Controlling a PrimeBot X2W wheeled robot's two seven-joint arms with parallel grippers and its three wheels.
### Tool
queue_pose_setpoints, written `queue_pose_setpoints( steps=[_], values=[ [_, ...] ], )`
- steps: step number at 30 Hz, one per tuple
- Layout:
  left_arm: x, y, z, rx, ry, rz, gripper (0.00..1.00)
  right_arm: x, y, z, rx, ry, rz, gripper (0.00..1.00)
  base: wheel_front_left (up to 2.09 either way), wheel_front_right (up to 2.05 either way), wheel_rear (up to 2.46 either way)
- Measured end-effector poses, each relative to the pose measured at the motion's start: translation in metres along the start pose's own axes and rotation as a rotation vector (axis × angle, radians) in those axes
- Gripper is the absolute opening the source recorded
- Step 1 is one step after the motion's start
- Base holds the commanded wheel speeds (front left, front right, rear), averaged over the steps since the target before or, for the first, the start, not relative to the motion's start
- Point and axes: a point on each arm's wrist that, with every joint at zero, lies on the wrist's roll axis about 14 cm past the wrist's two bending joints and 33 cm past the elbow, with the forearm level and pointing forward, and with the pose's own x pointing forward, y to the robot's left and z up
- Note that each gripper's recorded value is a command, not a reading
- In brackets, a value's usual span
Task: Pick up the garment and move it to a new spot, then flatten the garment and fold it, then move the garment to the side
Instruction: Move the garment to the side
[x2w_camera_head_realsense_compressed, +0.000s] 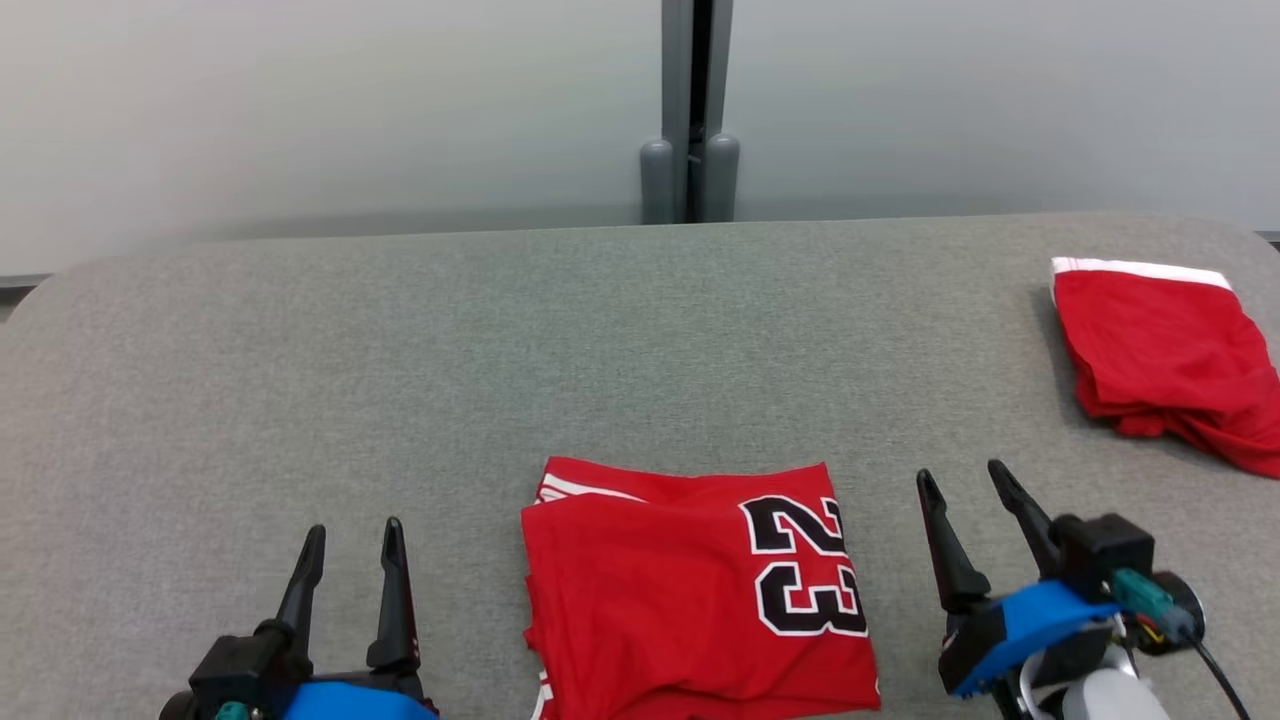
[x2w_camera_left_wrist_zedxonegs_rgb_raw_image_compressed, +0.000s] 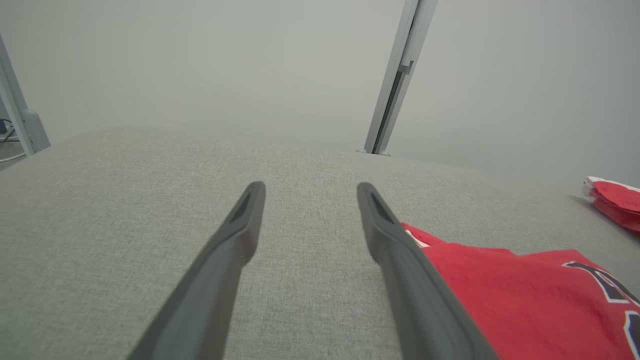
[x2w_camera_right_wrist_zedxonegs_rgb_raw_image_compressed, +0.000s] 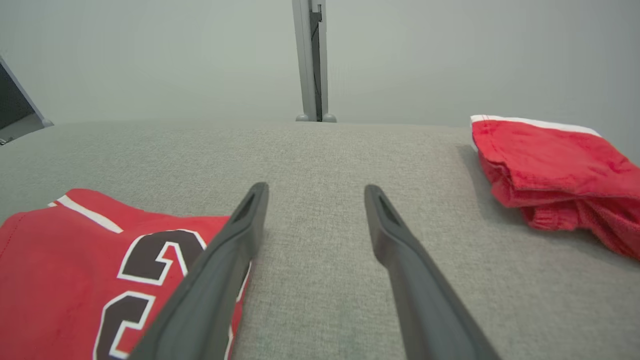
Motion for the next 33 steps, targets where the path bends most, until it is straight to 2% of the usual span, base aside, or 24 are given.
queue_pose_setpoints(
  steps=[3,14,19,20,22,23,28,33],
  values=[
    [0.0,0.006,0.004,0.001,-0.012,0.017,1.0,0.012,0.012,-0.003,-0.021,0.054,0.041,1.0,0.0,0.0,0.0],
    [-0.012,0.031,0.0,-0.005,-0.002,0.102,1.0,0.012,0.051,-0.077,-0.033,0.463,0.156,1.0,0.0,0.0,0.0],
    [-0.014,0.037,-0.006,-0.007,0.016,0.123,1.0,0.011,0.059,-0.095,-0.017,0.555,0.181,1.0,0.0,0.0,0.0],
    [-0.014,0.037,-0.007,-0.004,0.02,0.123,1.0,0.013,0.059,-0.096,-0.018,0.558,0.183,0.6,0.0,0.0,0.0],
    [-0.012,0.037,-0.01,-0.001,0.029,0.121,1.0,0.017,0.061,-0.096,-0.017,0.558,0.188,0.14,0.0,0.0,0.0],
    [-0.01,0.035,-0.012,0.002,0.034,0.116,1.0,0.019,0.061,-0.094,-0.009,0.553,0.189,0.0,0.0,0.0,0.0],
    [0.008,0.018,-0.017,0.011,0.047,0.046,1.0,0.031,0.048,-0.079,0.01,0.492,0.152,0.0,0.0,0.0,0.0],
    [0.036,-0.02,-0.029,0.014,0.071,-0.092,1.0,0.041,0.003,-0.057,0.02,0.417,0.035,0.0,0.0,0.0,0.0]
  ],
)
